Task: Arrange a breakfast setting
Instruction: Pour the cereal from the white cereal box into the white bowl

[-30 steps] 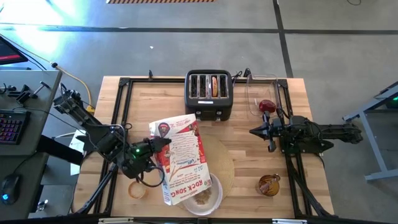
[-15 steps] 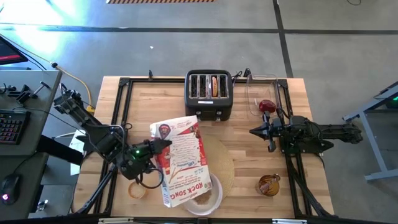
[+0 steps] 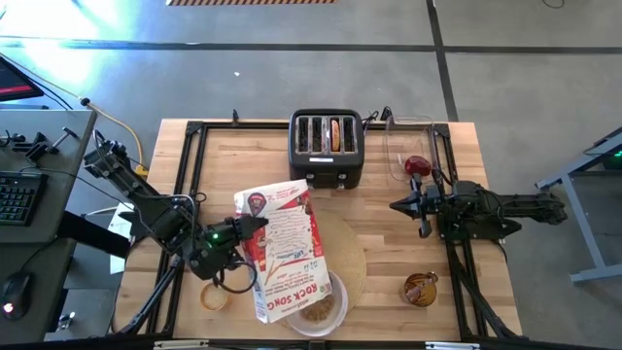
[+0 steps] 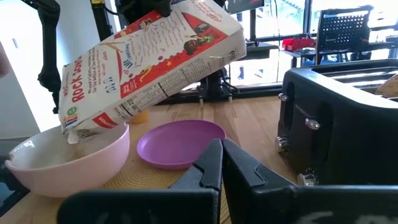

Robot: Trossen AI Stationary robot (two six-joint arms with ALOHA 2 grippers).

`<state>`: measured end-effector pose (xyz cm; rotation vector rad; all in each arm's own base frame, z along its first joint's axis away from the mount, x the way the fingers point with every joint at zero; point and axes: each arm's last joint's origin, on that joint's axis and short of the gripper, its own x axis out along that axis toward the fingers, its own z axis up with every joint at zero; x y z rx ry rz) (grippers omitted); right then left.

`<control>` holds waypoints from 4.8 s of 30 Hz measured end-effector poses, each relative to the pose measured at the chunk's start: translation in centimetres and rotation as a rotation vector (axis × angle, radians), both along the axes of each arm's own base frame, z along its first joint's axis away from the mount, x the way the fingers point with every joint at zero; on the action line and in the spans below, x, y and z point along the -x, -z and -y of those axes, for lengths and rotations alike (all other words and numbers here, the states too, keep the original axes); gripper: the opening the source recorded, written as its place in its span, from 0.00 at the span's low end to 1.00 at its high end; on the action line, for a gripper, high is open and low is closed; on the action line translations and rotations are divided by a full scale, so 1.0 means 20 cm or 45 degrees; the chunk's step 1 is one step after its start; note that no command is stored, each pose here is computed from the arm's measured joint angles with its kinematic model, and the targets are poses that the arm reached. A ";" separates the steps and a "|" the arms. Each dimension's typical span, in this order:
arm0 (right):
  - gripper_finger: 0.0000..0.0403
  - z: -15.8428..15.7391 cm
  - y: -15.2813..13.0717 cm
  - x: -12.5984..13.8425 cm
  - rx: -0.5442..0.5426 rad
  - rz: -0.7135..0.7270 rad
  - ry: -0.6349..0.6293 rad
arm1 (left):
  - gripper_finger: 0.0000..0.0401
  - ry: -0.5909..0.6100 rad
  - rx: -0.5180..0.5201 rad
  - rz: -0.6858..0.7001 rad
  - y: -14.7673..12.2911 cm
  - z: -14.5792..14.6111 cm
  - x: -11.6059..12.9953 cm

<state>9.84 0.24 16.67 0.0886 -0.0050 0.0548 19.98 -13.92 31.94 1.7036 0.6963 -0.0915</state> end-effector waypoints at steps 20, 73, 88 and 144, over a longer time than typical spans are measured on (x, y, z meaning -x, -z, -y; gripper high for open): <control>0.00 0.00 0.00 0.00 0.000 0.000 0.002 | 0.39 -0.038 0.095 -0.015 0.01 -0.02 0.00; 0.00 0.00 0.00 0.00 0.000 0.000 0.001 | 0.36 -0.330 0.610 -0.001 0.07 -0.04 0.05; 0.00 0.00 0.00 0.00 0.000 0.000 0.002 | 0.35 -0.445 0.839 0.103 0.04 -0.06 0.07; 0.00 0.00 0.00 0.00 0.000 0.000 0.002 | 0.10 -0.956 1.220 0.929 -0.12 -0.33 0.19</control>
